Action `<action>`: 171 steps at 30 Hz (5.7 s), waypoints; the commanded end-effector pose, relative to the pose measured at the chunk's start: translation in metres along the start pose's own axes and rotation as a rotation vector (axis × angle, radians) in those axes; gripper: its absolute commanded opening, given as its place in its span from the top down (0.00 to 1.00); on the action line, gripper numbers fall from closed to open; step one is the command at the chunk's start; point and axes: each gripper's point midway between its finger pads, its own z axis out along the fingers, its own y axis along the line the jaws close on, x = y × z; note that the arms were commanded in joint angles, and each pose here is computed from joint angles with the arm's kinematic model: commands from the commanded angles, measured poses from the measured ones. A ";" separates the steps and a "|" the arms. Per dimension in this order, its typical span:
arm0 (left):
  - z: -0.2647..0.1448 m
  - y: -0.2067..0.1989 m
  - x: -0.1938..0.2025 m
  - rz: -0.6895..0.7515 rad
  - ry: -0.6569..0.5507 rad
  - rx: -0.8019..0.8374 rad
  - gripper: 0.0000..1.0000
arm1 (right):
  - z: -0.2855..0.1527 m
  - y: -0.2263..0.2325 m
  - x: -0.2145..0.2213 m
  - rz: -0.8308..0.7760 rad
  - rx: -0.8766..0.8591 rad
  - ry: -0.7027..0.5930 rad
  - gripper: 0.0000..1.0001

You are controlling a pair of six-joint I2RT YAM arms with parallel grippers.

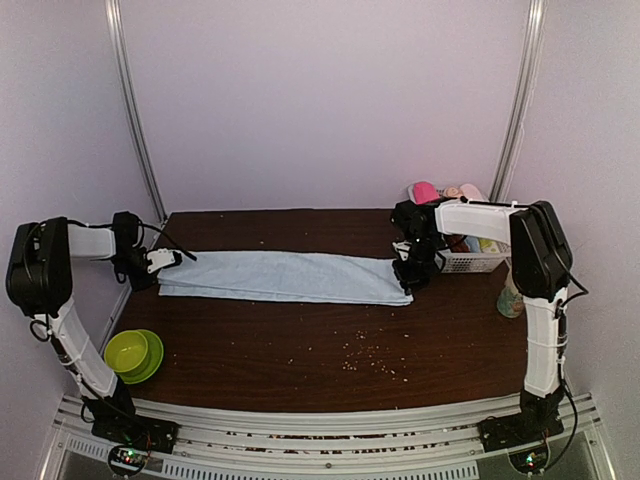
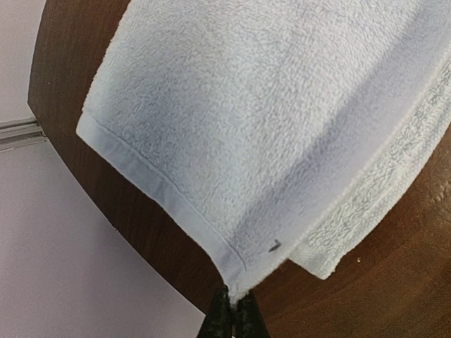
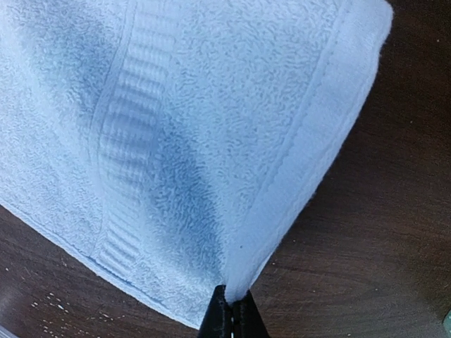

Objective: Roll the towels

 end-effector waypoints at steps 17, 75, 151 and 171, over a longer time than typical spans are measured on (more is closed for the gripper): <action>0.002 -0.001 0.008 0.033 0.042 0.035 1.00 | 0.008 -0.001 -0.002 -0.024 0.064 0.005 0.97; -0.089 -0.057 -0.233 -0.012 -0.406 0.338 0.54 | -0.093 0.113 -0.122 0.023 -0.159 -0.530 0.43; -0.004 -0.165 -0.258 0.482 -0.203 0.126 0.87 | 0.005 0.150 -0.170 0.283 -0.508 -0.446 0.54; -0.026 -0.165 -0.263 0.413 -0.194 0.227 1.00 | 0.005 0.149 -0.170 0.285 -0.503 -0.447 0.54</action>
